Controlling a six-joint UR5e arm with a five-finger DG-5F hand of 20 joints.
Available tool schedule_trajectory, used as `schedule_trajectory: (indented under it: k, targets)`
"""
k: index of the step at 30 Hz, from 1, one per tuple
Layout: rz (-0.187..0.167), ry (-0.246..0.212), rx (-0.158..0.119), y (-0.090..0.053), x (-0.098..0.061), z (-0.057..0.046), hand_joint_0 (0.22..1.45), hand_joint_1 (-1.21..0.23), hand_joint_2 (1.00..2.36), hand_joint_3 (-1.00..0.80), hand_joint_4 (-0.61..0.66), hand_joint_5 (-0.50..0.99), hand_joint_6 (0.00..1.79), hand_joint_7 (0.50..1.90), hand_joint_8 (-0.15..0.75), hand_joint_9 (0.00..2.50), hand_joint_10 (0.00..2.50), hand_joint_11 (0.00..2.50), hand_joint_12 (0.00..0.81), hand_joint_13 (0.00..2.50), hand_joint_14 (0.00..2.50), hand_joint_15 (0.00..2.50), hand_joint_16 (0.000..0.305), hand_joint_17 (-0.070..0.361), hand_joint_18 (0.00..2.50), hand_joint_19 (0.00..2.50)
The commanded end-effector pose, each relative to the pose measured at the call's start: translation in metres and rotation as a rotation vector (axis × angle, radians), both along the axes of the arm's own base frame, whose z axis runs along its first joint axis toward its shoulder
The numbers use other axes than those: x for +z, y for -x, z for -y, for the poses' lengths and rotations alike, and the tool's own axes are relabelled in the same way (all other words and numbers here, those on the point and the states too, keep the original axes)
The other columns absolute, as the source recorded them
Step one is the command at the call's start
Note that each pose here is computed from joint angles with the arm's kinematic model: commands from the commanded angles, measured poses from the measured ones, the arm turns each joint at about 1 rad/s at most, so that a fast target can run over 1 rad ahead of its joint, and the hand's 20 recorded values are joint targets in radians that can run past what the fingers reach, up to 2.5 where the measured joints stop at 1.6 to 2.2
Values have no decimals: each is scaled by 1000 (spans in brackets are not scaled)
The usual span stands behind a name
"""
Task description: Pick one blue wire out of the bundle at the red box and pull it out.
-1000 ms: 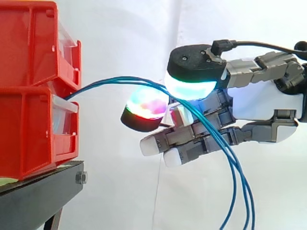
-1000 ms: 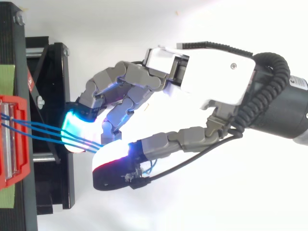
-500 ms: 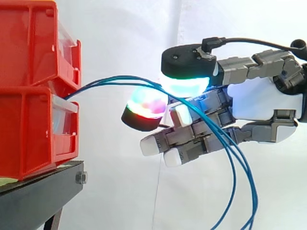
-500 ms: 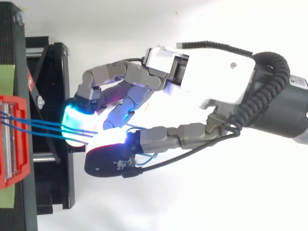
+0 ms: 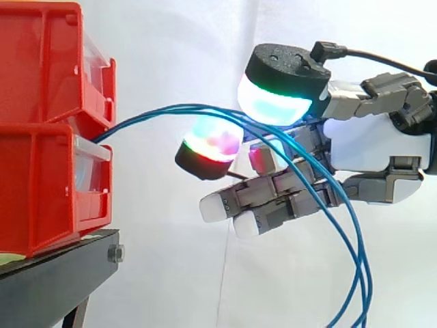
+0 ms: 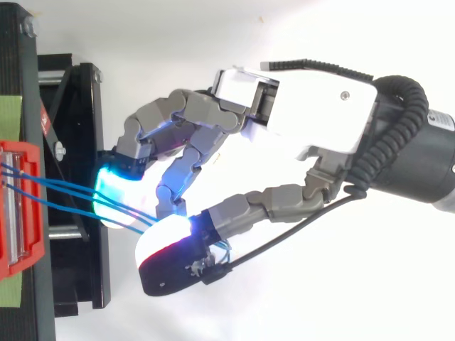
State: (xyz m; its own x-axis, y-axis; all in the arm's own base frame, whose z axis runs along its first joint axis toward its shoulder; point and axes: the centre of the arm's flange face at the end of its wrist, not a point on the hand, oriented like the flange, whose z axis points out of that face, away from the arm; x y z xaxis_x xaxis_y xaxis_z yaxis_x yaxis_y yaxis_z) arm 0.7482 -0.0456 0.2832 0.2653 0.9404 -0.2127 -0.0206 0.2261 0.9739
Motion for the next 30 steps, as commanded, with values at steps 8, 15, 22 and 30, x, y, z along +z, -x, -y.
schedule_trajectory:
  k: [8,15,22,30]
  targets:
    - [0,0,3,0,0,1,588,-718,1009,-374,247,-89,697,998,245,1127,26,674,358,619,18,376,56,127,484,569]
    - [0,0,3,0,0,1,620,-576,1015,-288,318,-34,501,1338,228,1154,27,609,350,635,18,376,55,124,471,584]
    - [0,0,3,0,0,1,631,-629,1020,-192,258,-45,506,1321,244,1190,31,771,361,645,17,399,55,124,488,582]
    - [0,0,3,0,0,1,600,-816,1017,-196,258,-134,783,814,261,1196,30,959,380,628,17,405,58,130,496,574]
